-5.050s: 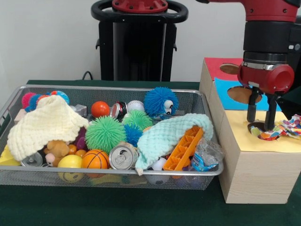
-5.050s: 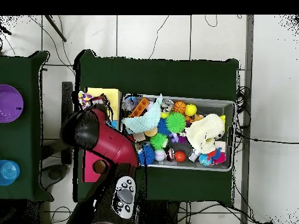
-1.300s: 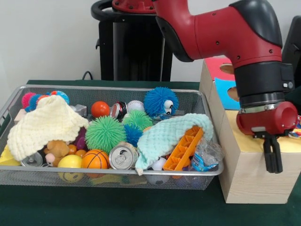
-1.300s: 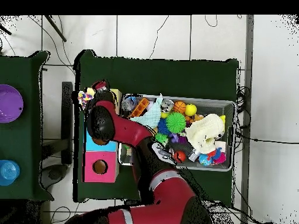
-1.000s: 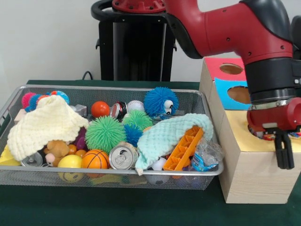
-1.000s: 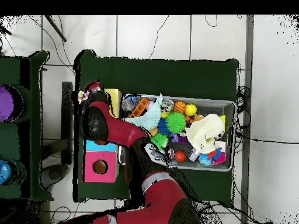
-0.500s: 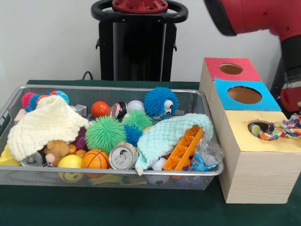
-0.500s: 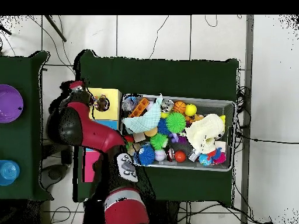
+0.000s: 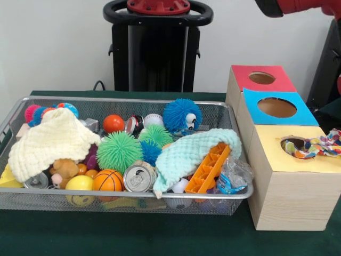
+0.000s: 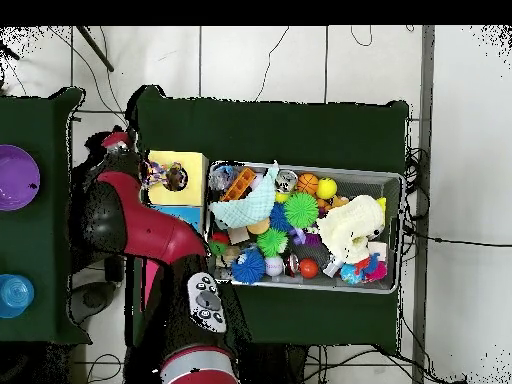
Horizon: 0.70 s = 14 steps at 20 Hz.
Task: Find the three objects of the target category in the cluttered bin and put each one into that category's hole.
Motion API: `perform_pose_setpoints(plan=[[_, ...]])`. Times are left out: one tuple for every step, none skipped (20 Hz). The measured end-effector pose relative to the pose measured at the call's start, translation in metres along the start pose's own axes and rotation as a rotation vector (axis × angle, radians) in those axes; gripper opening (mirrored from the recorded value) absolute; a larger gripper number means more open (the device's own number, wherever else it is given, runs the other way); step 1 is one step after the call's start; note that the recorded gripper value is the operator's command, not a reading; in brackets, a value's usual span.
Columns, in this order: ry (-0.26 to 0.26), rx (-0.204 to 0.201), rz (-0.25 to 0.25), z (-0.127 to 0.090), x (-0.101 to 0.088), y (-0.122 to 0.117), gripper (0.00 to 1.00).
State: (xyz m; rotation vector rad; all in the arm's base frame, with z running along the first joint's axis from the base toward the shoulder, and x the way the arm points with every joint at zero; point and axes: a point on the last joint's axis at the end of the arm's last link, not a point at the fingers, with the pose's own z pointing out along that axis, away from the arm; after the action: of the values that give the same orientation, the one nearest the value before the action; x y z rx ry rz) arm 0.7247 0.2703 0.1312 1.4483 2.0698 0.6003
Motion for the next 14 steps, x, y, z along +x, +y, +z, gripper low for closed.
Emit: perform_pose_setpoints(plan=[[-0.003,0.001,0.002,-0.001,-0.005,0.0,0.0],[-0.006,0.001,0.005,-0.001,-0.01,-0.001,0.0],[-0.01,0.004,0.007,-0.002,-0.016,-0.002,0.0],[-0.012,0.005,0.008,-0.002,-0.019,-0.003,0.0],[-0.018,0.009,0.011,-0.002,-0.028,-0.006,0.0],[-0.021,0.012,0.012,-0.001,-0.031,-0.007,0.0],[-0.024,0.017,0.014,-0.001,-0.036,-0.011,0.0],[-0.028,0.022,0.017,0.0,-0.042,-0.014,0.0],[-0.03,0.031,0.021,0.001,-0.047,-0.018,0.0],[-0.032,0.038,0.024,0.001,-0.05,-0.022,0.0],[-0.033,0.041,0.025,0.001,-0.051,-0.024,0.0],[-0.033,0.043,0.026,0.001,-0.052,-0.025,0.0],[-0.033,0.046,0.027,0.001,-0.052,-0.027,0.0],[-0.032,0.047,0.027,0.001,-0.052,-0.027,0.0]])
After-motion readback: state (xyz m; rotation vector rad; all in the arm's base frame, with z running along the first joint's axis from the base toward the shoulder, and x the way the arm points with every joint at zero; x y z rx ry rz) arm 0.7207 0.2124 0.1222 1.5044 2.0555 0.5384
